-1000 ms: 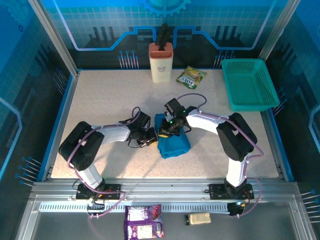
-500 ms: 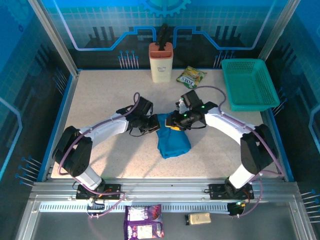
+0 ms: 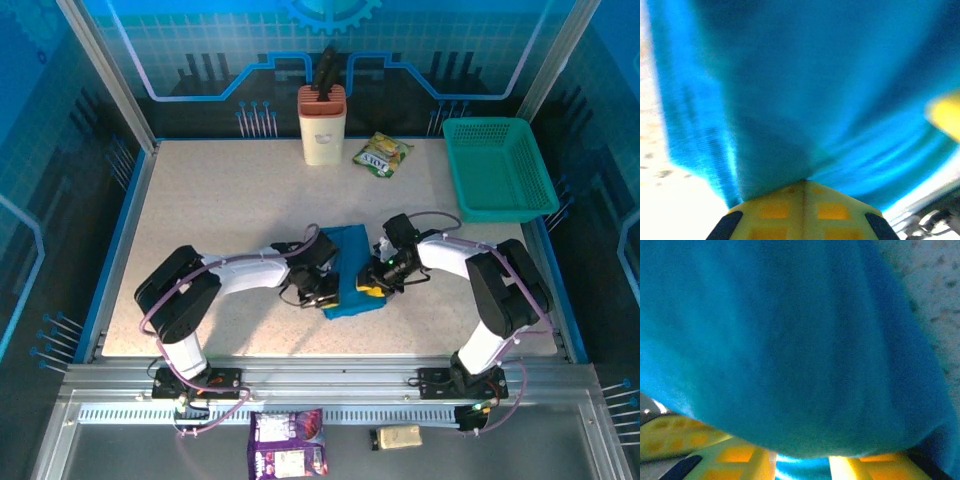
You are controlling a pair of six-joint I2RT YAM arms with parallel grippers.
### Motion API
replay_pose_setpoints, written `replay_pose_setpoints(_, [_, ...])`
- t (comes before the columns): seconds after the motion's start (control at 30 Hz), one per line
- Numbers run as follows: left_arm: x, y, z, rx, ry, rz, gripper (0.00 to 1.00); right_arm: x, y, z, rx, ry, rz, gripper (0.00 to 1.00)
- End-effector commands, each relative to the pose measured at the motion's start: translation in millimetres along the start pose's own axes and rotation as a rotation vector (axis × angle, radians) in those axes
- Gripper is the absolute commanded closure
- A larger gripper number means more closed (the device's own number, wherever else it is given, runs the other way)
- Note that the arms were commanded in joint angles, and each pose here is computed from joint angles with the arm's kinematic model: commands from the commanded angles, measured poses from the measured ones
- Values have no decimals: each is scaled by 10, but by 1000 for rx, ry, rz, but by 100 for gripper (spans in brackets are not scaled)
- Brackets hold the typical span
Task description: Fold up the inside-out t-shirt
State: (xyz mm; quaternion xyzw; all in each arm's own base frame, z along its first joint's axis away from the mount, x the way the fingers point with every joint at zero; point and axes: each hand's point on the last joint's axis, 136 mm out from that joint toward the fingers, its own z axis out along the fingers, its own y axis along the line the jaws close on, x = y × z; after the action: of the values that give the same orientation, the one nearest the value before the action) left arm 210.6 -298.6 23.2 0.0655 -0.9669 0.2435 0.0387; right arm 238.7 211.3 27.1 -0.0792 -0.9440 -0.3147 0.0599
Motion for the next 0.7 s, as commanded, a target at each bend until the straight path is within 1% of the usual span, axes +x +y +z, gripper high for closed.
replay_pose_setpoints(0.0, [23, 281, 17, -67, 1, -45, 96, 121, -171, 21, 52, -2, 27, 67])
replay_pose_setpoints(0.1, [-110, 518, -85, -110, -41, -71, 96, 320, 22, 36, 9, 17, 10, 67])
replay_pose_setpoints(0.2, [-326, 713, -298, -148, -107, -83, 96, 527, 370, 106, -65, 78, -33, 65])
replay_pose_setpoints(0.27, [-496, 808, -479, -166, -155, -88, 95, 559, 626, 75, -123, 88, -73, 65])
replay_pose_setpoints(0.33, [-652, 827, -657, -162, -199, -81, 94, 473, 793, -31, -160, 53, -106, 64])
replay_pose_setpoints(0.4, [-763, 756, -825, -142, -236, -55, 93, 292, 871, -180, -157, -7, -133, 64])
replay_pose_setpoints(0.5, [-812, 434, -999, -81, -266, 49, 91, -30, 869, -356, -129, -74, -152, 64])
replay_pose_setpoints(0.57, [-719, 215, -995, -49, -254, 102, 91, -224, 934, -446, -128, -104, -180, 64])
replay_pose_setpoints(0.67, [-485, -21, -844, -15, -189, 134, 91, -434, 1055, -462, -160, -104, -221, 64])
